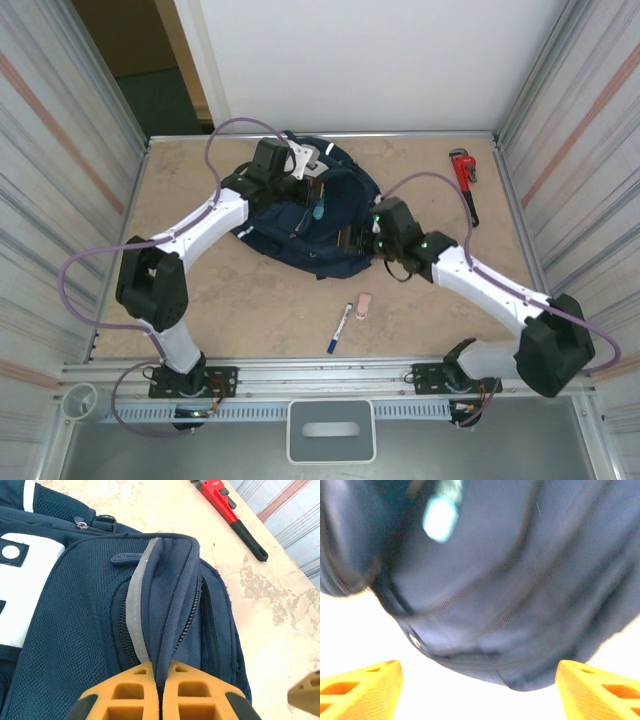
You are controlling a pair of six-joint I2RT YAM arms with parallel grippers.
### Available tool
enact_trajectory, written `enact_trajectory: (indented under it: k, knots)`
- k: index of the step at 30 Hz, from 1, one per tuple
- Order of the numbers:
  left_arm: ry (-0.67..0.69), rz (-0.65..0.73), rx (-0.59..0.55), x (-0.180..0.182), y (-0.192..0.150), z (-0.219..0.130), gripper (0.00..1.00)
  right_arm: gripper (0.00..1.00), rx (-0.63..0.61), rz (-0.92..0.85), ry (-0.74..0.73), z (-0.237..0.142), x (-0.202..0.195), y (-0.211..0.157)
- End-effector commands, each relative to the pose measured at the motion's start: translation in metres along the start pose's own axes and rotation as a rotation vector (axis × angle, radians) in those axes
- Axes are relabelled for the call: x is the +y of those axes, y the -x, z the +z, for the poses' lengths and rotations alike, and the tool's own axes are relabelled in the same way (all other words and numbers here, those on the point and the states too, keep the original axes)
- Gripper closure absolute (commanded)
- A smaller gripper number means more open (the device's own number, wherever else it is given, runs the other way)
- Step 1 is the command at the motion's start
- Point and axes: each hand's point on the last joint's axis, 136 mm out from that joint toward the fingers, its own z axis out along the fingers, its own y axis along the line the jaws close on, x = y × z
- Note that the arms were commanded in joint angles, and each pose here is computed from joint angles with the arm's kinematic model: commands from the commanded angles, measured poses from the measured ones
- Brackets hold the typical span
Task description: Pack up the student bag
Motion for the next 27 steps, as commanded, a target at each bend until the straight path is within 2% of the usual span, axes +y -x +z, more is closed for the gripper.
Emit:
enact_trajectory:
  k: [1, 6, 9, 16, 22, 27]
  knots:
    - [-0.047, 0.041, -0.106, -0.016, 0.028, -0.017, 1.0, 0.14, 0.106, -0.05, -0.285, -0.005, -0.055, -0.059]
    - [-0.057, 0.026, -0.09, -0.015, 0.021, -0.009, 1.0, 0.1, 0.158, -0.045, -0.332, 0.015, -0.05, -0.099]
    - [-0.062, 0.024, -0.078, -0.015, 0.017, -0.008, 1.0, 0.12, 0.195, -0.057, -0.379, 0.026, -0.054, -0.112]
    - [-0.057, 0.027, -0.073, -0.017, 0.012, -0.01, 1.0, 0.3, 0.239, -0.044, -0.403, 0.028, -0.062, -0.127]
    - [-0.06, 0.031, -0.073, -0.018, 0.012, -0.009, 1.0, 0.51, 0.257, -0.027, -0.41, 0.023, -0.071, -0.136]
    - [-0.06, 0.032, -0.068, -0.018, 0.01, -0.008, 1.0, 0.57, 0.28, -0.011, -0.417, 0.021, -0.079, -0.146]
